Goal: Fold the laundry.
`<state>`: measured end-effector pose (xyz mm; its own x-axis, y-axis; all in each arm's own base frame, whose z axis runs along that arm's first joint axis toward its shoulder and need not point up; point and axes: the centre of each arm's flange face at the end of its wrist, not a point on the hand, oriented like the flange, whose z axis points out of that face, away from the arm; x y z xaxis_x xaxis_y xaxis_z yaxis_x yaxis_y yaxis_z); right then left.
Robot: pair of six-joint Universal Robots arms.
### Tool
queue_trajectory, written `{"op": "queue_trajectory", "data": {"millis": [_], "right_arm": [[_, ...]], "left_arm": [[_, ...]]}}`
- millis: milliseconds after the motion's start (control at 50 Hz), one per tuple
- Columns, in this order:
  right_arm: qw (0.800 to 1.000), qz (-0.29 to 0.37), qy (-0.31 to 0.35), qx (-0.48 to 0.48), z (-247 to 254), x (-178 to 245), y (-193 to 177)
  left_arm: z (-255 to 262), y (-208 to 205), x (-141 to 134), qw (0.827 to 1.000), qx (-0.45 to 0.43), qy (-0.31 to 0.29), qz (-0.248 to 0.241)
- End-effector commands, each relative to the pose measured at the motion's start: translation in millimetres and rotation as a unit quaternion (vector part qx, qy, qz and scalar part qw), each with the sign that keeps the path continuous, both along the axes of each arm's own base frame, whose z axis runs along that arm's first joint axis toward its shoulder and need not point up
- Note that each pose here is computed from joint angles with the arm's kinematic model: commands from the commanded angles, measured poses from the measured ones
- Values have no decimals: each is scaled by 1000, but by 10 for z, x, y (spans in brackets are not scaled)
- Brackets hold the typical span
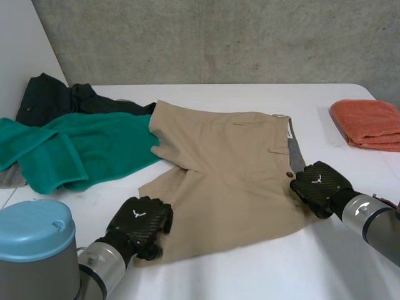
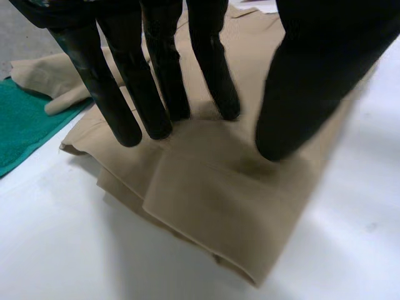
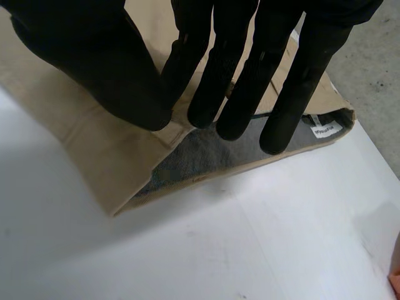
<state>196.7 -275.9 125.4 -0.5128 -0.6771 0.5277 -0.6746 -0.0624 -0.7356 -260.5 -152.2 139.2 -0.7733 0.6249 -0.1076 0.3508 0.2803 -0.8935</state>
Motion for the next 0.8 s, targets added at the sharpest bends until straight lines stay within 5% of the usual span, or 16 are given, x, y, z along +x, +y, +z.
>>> {"op": "queue_trajectory", "data": {"millis": [20, 320, 620, 800], "right_arm": [[999, -13, -29, 8, 56, -1, 9], [997, -31, -31, 57, 359, -51, 273], [997, -36, -28, 65, 247, -113, 257], [998, -36, -30, 48, 46, -112, 121]], "left_arm": [[33, -39, -48, 1000, -26, -2, -11], [308, -40, -56, 996, -87, -3, -27], [138, 437, 67, 996, 5, -58, -62], [77, 218, 16, 998, -31, -43, -44]]}}
